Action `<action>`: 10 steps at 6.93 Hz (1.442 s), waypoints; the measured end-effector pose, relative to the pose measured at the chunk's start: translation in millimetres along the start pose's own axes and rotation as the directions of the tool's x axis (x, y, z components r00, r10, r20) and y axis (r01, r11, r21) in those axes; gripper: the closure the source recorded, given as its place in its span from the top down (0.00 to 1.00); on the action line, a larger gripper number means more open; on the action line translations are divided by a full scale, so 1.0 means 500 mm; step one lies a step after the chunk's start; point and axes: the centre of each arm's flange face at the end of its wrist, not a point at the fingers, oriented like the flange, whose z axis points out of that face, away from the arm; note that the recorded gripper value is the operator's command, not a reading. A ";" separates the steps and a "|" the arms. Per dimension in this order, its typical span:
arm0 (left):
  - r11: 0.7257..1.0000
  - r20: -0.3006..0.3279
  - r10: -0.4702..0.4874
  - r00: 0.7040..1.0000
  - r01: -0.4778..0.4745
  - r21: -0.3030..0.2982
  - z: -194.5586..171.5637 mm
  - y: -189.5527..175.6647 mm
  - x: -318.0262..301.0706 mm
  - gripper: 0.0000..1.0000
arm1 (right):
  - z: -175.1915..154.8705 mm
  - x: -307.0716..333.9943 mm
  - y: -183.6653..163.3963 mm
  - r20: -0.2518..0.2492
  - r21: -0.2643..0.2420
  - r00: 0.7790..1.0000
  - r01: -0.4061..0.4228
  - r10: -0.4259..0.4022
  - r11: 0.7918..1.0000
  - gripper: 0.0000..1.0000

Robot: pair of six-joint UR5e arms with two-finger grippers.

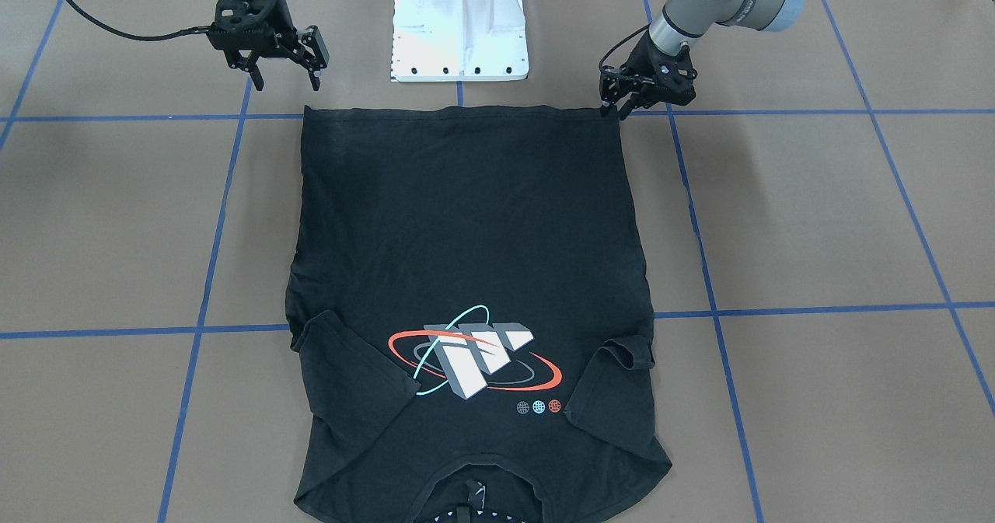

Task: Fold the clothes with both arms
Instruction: 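Grasp the hem corners with both grippers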

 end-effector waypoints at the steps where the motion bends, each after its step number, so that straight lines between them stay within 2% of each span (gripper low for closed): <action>1: 1.000 -0.001 -0.003 1.000 0.003 -0.003 0.000 0.001 0.001 0.19 | 0.000 0.000 0.000 0.000 0.000 1.000 0.000 0.000 1.000 1.00; 2: 1.000 -0.002 -0.007 1.000 0.007 -0.004 -0.001 0.002 0.002 0.07 | 0.000 0.000 0.000 0.000 0.000 1.000 -0.001 0.001 1.000 1.00; 3: 1.000 -0.002 -0.009 1.000 0.009 -0.005 -0.001 0.002 0.002 0.00 | 0.000 0.000 0.000 0.000 0.000 1.000 0.000 0.000 1.000 1.00; 6: 1.000 -0.005 -0.020 1.000 0.020 -0.003 -0.005 0.003 0.004 0.00 | 0.019 0.006 0.004 -0.015 -0.002 1.000 0.001 -0.001 1.000 1.00; 8: 1.000 -0.014 -0.023 1.000 0.023 -0.007 -0.011 0.004 0.010 0.00 | 0.062 0.011 0.006 0.004 0.014 1.000 0.000 0.000 1.000 1.00; 10: 1.000 -0.020 -0.028 0.999 0.028 -0.009 -0.014 0.004 0.015 0.00 | 0.090 0.014 0.016 0.012 0.031 1.000 0.007 -0.008 0.999 0.82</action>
